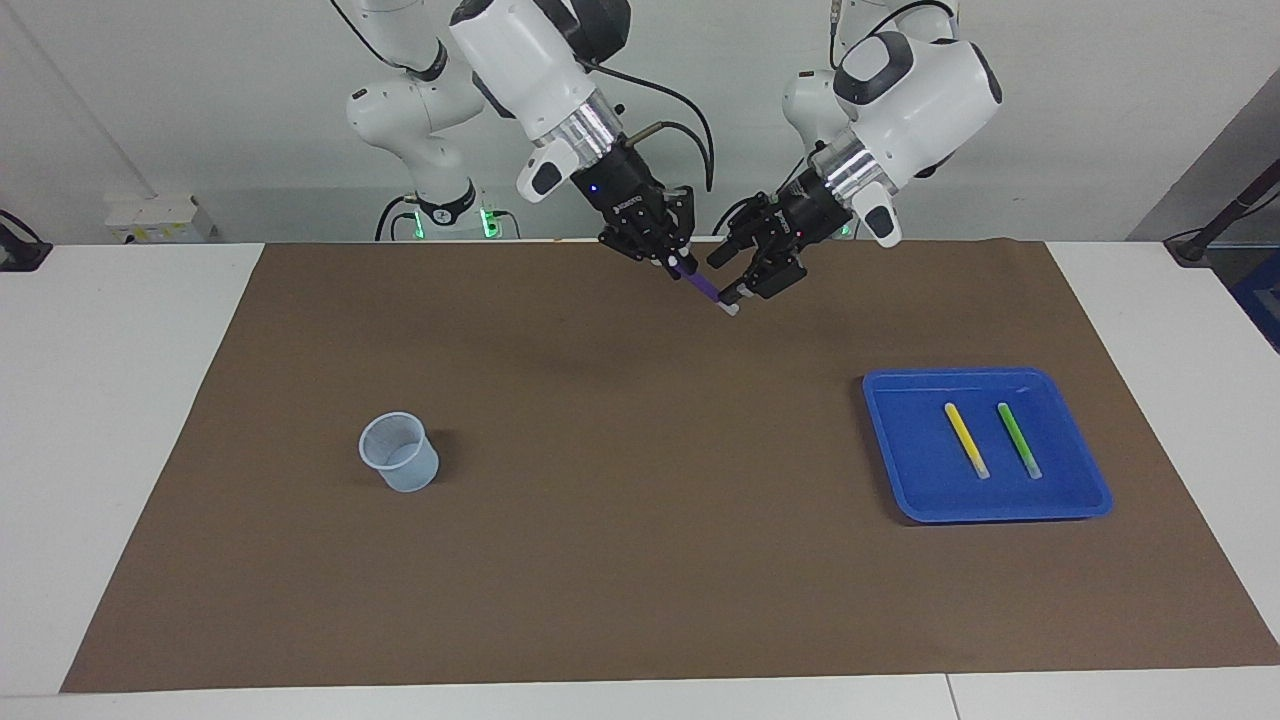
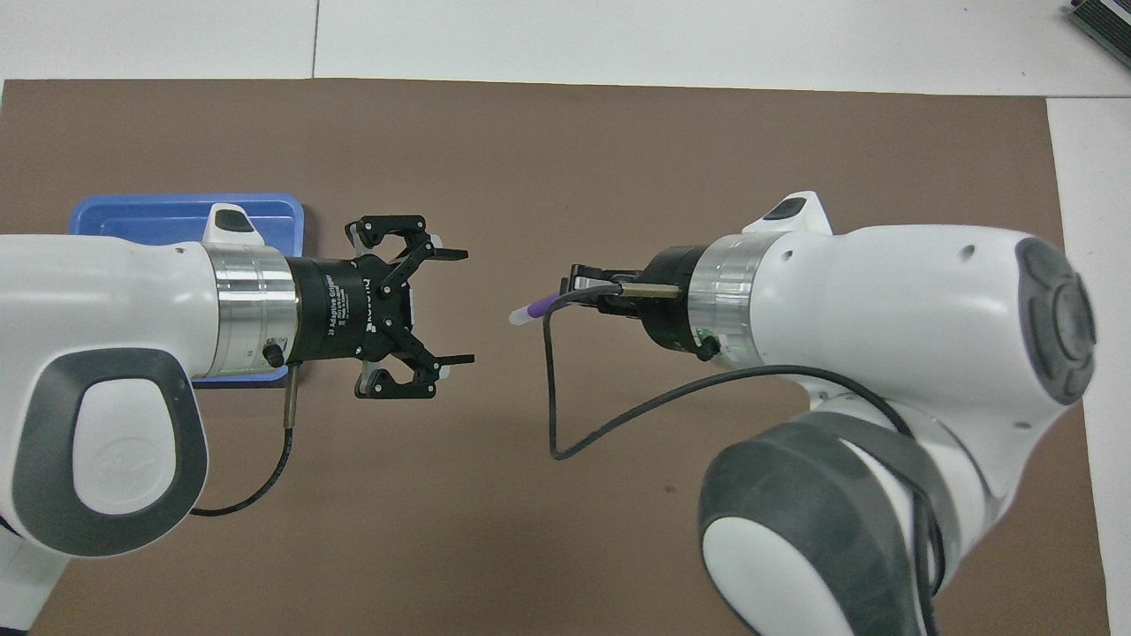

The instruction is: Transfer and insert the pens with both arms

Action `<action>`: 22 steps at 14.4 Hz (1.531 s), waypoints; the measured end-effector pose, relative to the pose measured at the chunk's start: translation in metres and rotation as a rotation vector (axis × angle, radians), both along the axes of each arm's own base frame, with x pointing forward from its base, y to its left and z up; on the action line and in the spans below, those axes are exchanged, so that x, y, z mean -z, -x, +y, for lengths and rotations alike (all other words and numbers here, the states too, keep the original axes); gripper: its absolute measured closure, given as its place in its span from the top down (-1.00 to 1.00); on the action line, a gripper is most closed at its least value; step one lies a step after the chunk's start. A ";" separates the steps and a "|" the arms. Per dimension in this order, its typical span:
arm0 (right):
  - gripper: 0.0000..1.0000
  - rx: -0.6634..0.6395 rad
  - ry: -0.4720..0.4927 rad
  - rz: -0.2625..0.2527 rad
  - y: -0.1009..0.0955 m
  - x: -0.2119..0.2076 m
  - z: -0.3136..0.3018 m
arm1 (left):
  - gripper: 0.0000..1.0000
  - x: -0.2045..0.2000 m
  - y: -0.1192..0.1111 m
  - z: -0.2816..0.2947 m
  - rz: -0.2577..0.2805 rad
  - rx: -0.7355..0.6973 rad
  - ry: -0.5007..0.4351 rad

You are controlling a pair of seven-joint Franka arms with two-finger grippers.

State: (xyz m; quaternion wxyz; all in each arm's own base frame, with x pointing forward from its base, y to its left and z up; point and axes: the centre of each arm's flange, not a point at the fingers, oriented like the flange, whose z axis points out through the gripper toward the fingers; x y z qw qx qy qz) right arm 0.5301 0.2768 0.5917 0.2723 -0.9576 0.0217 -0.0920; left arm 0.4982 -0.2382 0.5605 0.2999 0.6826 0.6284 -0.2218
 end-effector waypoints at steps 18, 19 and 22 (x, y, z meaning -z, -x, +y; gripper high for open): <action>-0.65 -0.632 0.587 -0.227 -0.050 0.040 -0.216 | 1.00 0.012 0.002 0.122 -0.327 0.732 -0.449; -0.65 -0.629 0.588 -0.227 -0.050 0.042 -0.218 | 1.00 0.014 0.002 0.124 -0.347 0.788 -0.471; -0.65 -0.638 0.606 -0.261 -0.053 0.053 -0.231 | 1.00 0.016 0.000 0.138 -0.404 0.901 -0.505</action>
